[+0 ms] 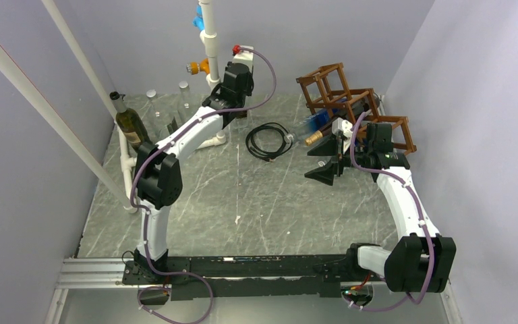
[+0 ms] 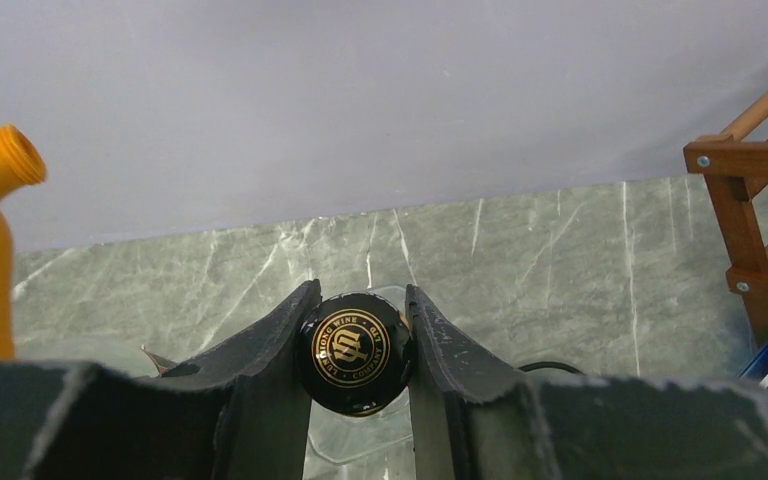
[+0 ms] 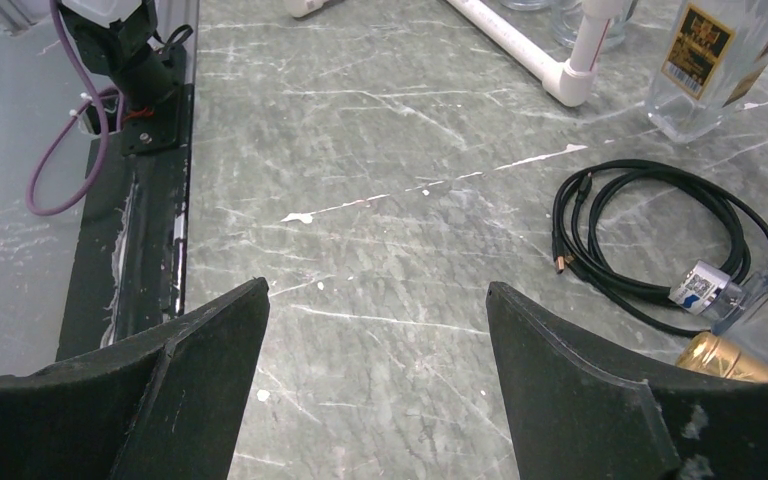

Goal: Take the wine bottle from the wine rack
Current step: Place the wine bottle at the center of the board.

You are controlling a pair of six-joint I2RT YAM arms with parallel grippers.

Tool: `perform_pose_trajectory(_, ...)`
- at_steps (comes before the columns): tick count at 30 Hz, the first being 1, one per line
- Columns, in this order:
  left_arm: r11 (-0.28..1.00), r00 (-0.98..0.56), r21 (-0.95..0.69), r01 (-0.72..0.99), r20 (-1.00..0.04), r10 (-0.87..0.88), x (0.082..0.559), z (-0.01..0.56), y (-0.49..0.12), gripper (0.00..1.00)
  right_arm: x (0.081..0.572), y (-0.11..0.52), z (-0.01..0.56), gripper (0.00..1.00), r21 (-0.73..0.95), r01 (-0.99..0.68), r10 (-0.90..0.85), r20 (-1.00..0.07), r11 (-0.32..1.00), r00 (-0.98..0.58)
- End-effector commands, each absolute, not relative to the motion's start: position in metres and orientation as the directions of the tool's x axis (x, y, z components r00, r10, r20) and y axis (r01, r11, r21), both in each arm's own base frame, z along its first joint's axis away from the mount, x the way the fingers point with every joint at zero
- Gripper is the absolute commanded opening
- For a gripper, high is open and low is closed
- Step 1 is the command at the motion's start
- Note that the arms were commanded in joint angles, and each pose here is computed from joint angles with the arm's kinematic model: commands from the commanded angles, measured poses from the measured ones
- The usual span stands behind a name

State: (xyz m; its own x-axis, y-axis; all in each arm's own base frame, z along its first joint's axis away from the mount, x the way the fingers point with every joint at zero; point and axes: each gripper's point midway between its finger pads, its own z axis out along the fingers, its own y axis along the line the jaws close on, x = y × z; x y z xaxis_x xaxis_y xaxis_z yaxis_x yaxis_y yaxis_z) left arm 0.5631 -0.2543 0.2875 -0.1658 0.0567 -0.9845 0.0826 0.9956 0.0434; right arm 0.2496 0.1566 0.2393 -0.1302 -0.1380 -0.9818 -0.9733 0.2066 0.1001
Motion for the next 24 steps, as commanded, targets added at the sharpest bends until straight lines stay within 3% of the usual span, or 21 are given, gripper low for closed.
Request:
perform_pose_trajectory(1, 0.993, 0.002, -0.085, 0.081, -0.996, -0.086, 0.562, 0.360, -0.257, 0.00, 0.245, 0.158, 0.250, 0.83, 0.037, -0.983, -0.120, -0.991, 0.180, -0.059)
perform_pose_trajectory(7, 0.995, -0.023, -0.078, 0.068, -0.997, -0.076, 0.563, 0.349, -0.256, 0.02, 0.245, 0.158, 0.250, 0.83, 0.036, -0.983, -0.119, -0.991, 0.179, -0.058)
perform_pose_trajectory(17, 0.996, -0.048, -0.074, 0.041, -0.996, -0.072, 0.564, 0.340, -0.251, 0.30, 0.246, 0.157, 0.250, 0.83, 0.036, -0.982, -0.121, -0.991, 0.183, -0.059)
perform_pose_trajectory(24, 0.997, -0.047, -0.071, 0.030, -0.996, -0.070, 0.562, 0.342, -0.248, 0.41, 0.246, 0.157, 0.250, 0.83, 0.035, -0.982, -0.121, -0.991, 0.183, -0.058)
